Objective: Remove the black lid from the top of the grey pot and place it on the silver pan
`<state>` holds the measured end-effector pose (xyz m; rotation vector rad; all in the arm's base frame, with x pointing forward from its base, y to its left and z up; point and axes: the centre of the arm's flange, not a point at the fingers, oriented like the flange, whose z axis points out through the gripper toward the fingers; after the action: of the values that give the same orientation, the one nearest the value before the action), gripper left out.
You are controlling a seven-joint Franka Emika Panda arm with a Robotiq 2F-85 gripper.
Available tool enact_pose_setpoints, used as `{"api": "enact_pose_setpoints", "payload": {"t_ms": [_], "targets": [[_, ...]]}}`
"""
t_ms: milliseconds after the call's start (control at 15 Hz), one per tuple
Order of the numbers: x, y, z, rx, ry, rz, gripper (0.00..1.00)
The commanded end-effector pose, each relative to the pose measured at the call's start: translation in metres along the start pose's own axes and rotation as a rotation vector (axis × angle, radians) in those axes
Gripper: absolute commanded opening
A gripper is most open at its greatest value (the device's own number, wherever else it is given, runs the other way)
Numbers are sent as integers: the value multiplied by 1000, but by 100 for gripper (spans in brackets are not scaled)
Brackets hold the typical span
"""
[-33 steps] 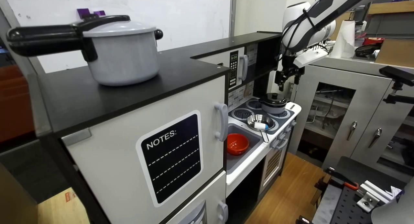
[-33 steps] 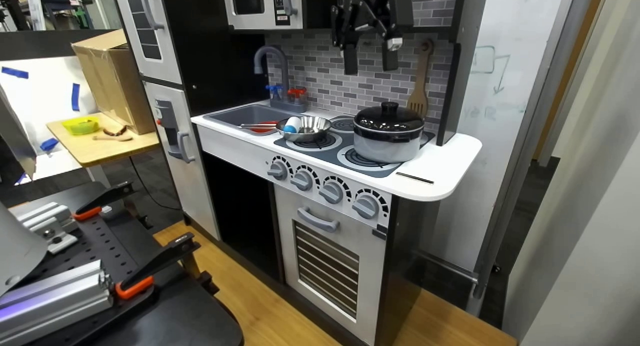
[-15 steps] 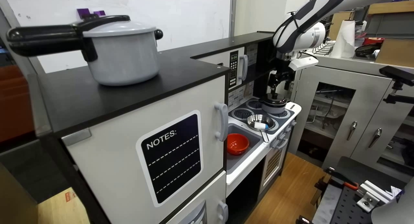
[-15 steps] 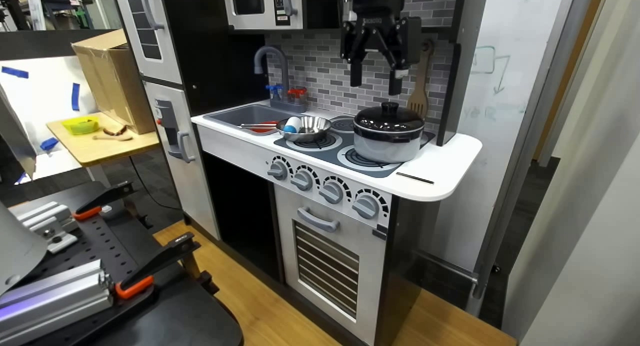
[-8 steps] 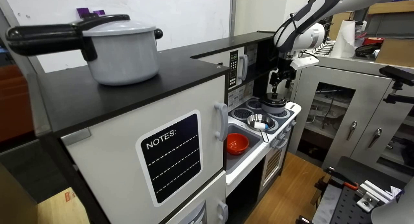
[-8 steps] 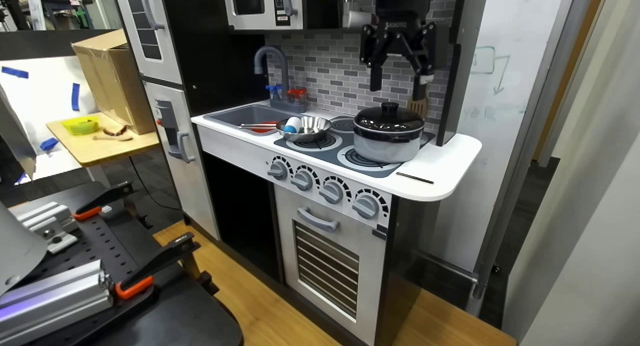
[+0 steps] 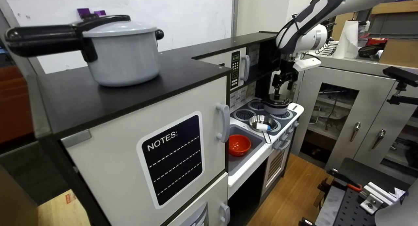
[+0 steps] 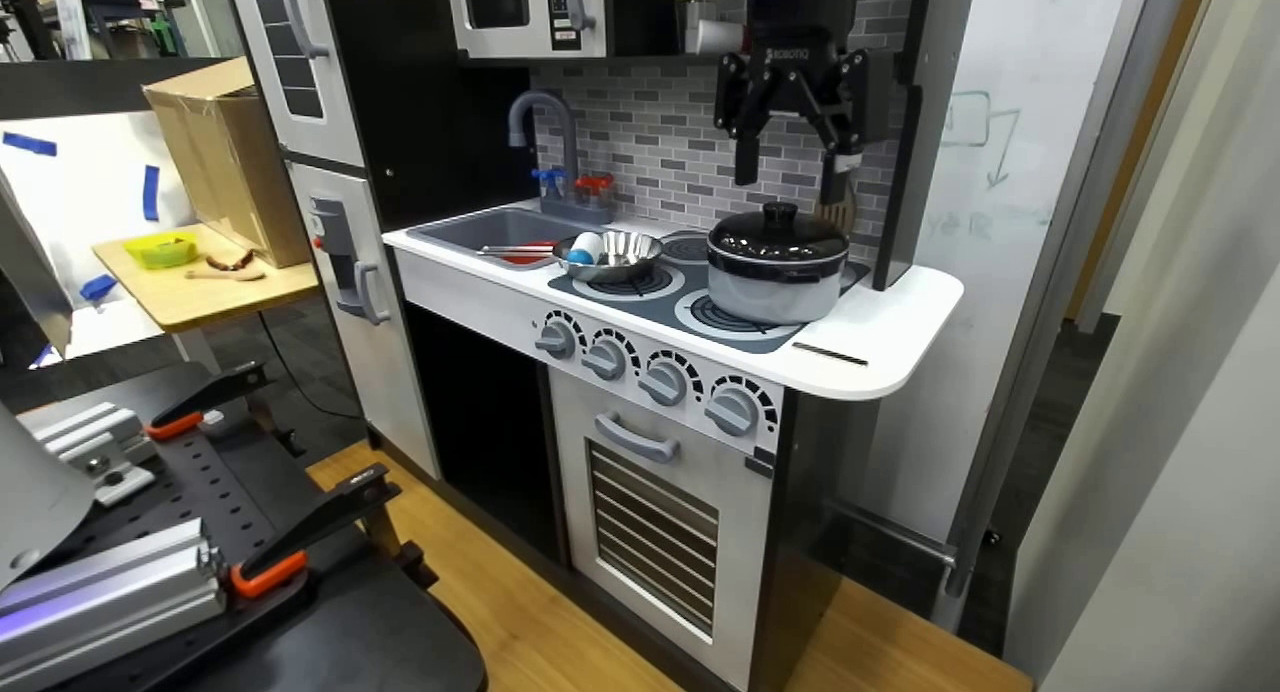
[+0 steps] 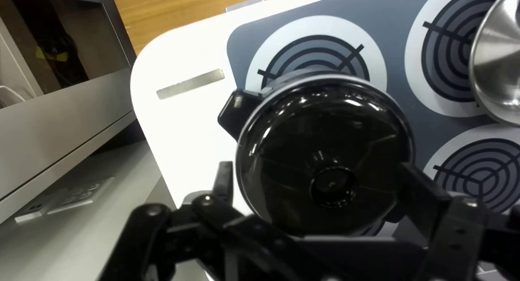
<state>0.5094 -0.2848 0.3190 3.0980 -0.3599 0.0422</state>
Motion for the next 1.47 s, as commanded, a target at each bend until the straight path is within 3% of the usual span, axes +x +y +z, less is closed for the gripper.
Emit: {"api": "enact_pose_setpoints", "payload": {"t_ms": [0, 400, 1000, 1400], "targets": [[-2, -21, -7, 2, 59, -107, 100], [-9, -64, -4, 16, 90, -221, 100], [-16, -34, 0, -30, 94, -207, 100], [-13, -36, 12, -36, 67, -199, 100]]}}
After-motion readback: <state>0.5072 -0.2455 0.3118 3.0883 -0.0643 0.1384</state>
